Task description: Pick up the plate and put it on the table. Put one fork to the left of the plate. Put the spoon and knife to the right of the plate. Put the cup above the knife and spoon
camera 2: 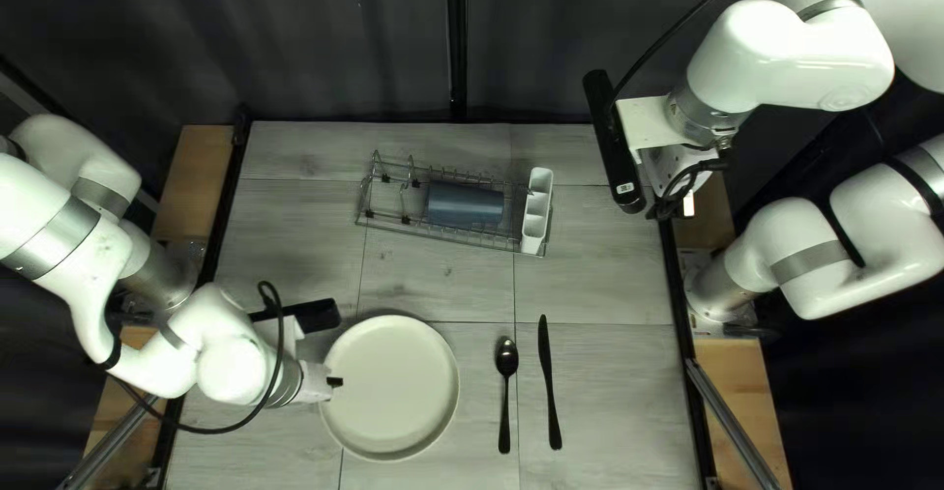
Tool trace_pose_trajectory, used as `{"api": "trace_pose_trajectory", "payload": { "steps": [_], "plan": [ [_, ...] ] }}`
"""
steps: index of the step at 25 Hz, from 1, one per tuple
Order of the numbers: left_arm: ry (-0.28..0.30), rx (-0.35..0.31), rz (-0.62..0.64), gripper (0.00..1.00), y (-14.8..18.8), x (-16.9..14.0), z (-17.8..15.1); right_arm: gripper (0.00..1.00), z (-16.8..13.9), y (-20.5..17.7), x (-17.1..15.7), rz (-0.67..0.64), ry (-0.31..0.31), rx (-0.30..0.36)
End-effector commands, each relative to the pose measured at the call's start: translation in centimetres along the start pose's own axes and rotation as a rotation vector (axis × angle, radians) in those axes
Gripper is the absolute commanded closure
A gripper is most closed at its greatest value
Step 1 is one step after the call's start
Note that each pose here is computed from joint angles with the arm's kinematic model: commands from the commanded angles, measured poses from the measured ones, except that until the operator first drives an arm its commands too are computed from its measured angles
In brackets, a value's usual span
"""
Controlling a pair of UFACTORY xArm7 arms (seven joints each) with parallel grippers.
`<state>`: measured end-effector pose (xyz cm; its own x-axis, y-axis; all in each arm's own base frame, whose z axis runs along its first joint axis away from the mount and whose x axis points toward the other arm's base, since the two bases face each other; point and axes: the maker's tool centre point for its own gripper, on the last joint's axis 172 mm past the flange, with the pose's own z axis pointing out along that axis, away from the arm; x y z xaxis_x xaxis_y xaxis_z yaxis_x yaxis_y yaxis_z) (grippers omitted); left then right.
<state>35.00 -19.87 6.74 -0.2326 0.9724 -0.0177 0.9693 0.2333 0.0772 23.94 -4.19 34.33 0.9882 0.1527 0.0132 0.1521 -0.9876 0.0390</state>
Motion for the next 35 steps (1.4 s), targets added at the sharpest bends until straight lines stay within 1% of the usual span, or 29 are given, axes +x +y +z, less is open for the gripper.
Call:
{"api": "trace_pose_trajectory", "payload": {
  "steps": [1,3,5,7,8,9,10,11,28,30,31,33,34,35],
  "plan": [
    [0.004,0.012,0.004,0.0,-0.5,0.7,-1.8,0.0,0.0,0.0,0.0,0.0,0.0,0.0],
    [0.017,0.016,0.014,0.0,-0.4,0.9,-2.8,0.0,0.0,0.0,0.0,0.0,0.0,0.0],
    [0.044,0.02,0.034,0.0,-0.2,1.5,-4.7,0.0,0.0,0.0,0.0,0.0,0.0,0.0],
    [0.093,0.025,0.071,0.0,0.3,2.6,-7.7,0.0,0.0,0.0,0.0,0.0,0.0,0.0],
    [0.111,0.027,0.087,0.0,0.4,3.0,-8.6,0.0,0.0,0.0,0.0,0.0,0.0,0.0],
    [0.156,0.029,0.128,0.0,0.5,3.9,-10.6,0.0,0.0,0.0,0.0,0.0,0.0,0.0],
    [0.182,0.029,0.151,0.0,0.5,4.4,-11.5,0.0,0.0,0.0,0.0,0.0,0.0,0.0],
    [0.208,0.028,0.173,0.0,0.5,5.3,-13.2,0.0,0.0,0.0,0.0,0.0,0.0,0.0],
    [0.208,0.028,0.173,0.0,0.5,5.3,-13.2,0.0,0.0,0.0,0.0,0.0,0.0,0.0],
    [0.19,0.037,0.193,0.0,0.1,6.2,-14.8,0.0,0.0,0.0,0.0,0.0,0.0,0.0],
    [0.184,0.036,0.243,0.0,0.0,7.5,-16.3,0.0,0.0,0.0,0.0,0.0,0.0,0.0],
    [0.175,0.04,0.311,0.0,0.0,9.3,-17.8,0.0,0.0,0.0,0.0,0.0,0.0,0.0],
    [0.161,0.043,0.377,0.0,0.2,10.7,-19.3,0.0,0.0,0.0,0.0,0.0,0.0,0.0],
    [0.154,0.048,0.411,0.0,0.4,11.2,-20.0,0.0,0.0,0.0,0.0,0.0,0.0,0.0]
  ]
}}
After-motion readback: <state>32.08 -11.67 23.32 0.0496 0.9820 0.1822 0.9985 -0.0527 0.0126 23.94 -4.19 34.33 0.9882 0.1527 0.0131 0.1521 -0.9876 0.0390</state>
